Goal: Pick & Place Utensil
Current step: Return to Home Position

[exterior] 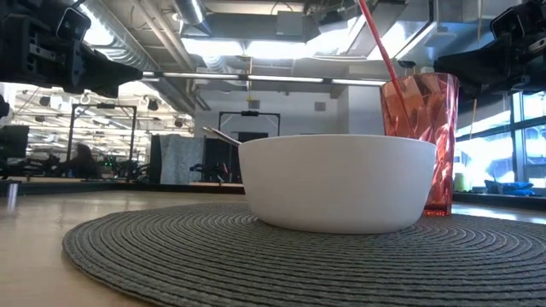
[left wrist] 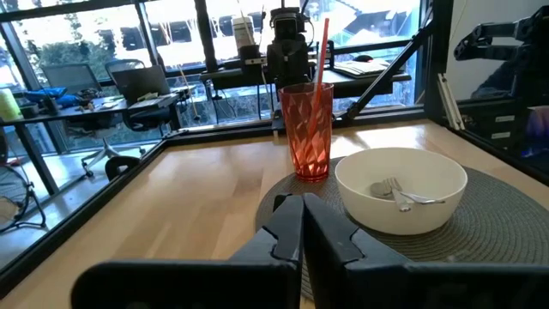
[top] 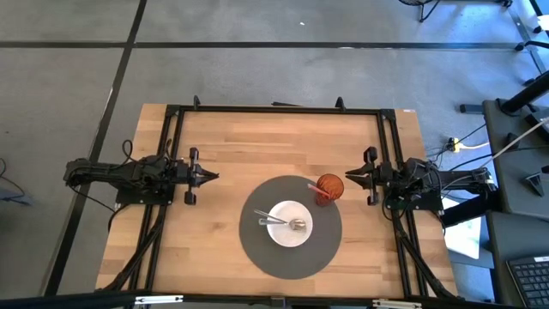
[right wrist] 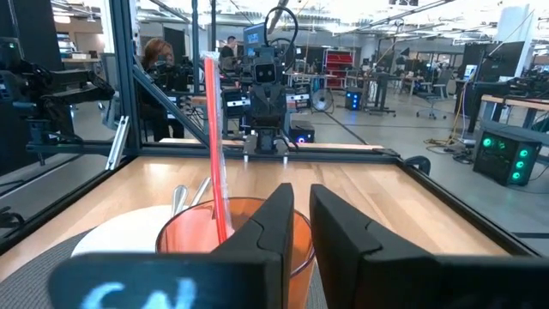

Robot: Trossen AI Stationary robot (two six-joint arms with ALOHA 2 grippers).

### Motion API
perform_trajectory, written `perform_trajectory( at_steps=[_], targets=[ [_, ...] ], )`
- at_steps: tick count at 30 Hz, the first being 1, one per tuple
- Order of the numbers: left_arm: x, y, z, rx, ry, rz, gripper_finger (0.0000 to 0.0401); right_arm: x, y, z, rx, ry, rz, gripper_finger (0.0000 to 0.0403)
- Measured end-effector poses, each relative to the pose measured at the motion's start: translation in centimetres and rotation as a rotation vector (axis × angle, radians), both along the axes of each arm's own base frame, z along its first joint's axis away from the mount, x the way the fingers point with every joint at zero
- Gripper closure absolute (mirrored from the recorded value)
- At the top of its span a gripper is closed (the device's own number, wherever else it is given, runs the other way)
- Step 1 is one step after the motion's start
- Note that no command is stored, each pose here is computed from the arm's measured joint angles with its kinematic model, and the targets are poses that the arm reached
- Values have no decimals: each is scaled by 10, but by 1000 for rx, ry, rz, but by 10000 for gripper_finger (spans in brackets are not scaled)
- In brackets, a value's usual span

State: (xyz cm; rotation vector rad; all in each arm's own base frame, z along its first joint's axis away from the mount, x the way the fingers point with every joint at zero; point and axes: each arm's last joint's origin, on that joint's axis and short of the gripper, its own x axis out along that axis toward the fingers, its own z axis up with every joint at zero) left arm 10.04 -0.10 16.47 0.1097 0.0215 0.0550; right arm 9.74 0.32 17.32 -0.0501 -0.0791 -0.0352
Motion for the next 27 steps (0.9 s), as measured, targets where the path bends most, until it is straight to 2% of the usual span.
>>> perform_trajectory(
  at_steps=[27],
  targets=[
    [0,0,0,1,0,0,395,0,0,-1,0,8,0,359]
  ],
)
